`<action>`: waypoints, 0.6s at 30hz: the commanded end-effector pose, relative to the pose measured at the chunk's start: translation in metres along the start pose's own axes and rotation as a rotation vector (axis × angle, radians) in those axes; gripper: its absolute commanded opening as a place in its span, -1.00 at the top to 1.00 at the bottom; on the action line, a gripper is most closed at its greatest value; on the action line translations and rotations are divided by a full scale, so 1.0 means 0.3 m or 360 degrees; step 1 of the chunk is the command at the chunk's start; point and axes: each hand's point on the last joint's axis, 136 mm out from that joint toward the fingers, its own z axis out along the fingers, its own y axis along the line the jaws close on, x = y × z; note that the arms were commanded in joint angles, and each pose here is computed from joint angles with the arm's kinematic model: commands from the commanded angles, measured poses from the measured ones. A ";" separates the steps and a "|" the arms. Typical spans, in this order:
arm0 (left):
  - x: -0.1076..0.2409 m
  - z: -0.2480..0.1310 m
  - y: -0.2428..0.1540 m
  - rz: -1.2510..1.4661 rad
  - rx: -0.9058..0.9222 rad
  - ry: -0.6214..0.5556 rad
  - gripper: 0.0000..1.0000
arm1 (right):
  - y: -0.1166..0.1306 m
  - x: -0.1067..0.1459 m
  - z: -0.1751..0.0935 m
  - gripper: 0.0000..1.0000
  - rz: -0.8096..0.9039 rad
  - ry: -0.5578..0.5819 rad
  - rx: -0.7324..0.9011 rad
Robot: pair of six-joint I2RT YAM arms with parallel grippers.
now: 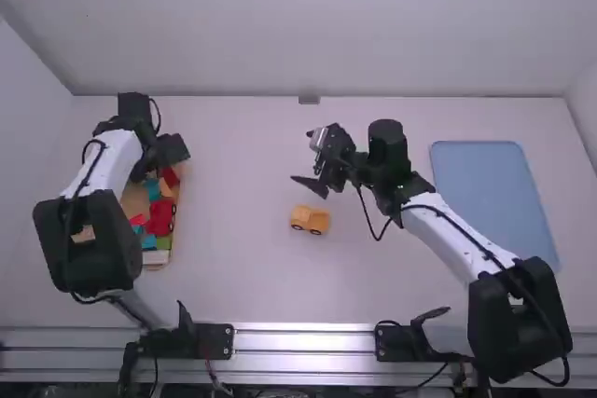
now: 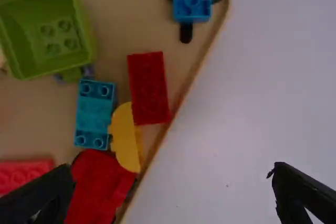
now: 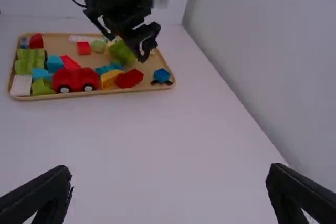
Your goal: Assemble lego blocks to make yellow taxi
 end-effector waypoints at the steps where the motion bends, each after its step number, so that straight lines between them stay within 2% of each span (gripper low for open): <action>1: -0.065 -0.039 0.062 -0.0208 0.0139 -0.0031 -0.98 | -0.010 0.004 -0.004 -0.98 0.0017 -0.0001 0.0000; 9: -0.099 -0.059 0.269 -0.0848 0.0102 -0.0037 -0.98 | -0.016 -0.004 -0.003 -0.98 -0.0011 -0.0013 0.0013; 14: -0.070 -0.073 0.336 -0.0977 0.0042 0.0018 -0.99 | -0.019 -0.016 -0.001 -0.98 -0.0033 -0.0034 0.0019; 18: -0.025 -0.142 0.369 -0.1030 -0.0045 0.0119 -0.94 | -0.019 -0.020 -0.001 -0.98 -0.0040 -0.0041 0.0018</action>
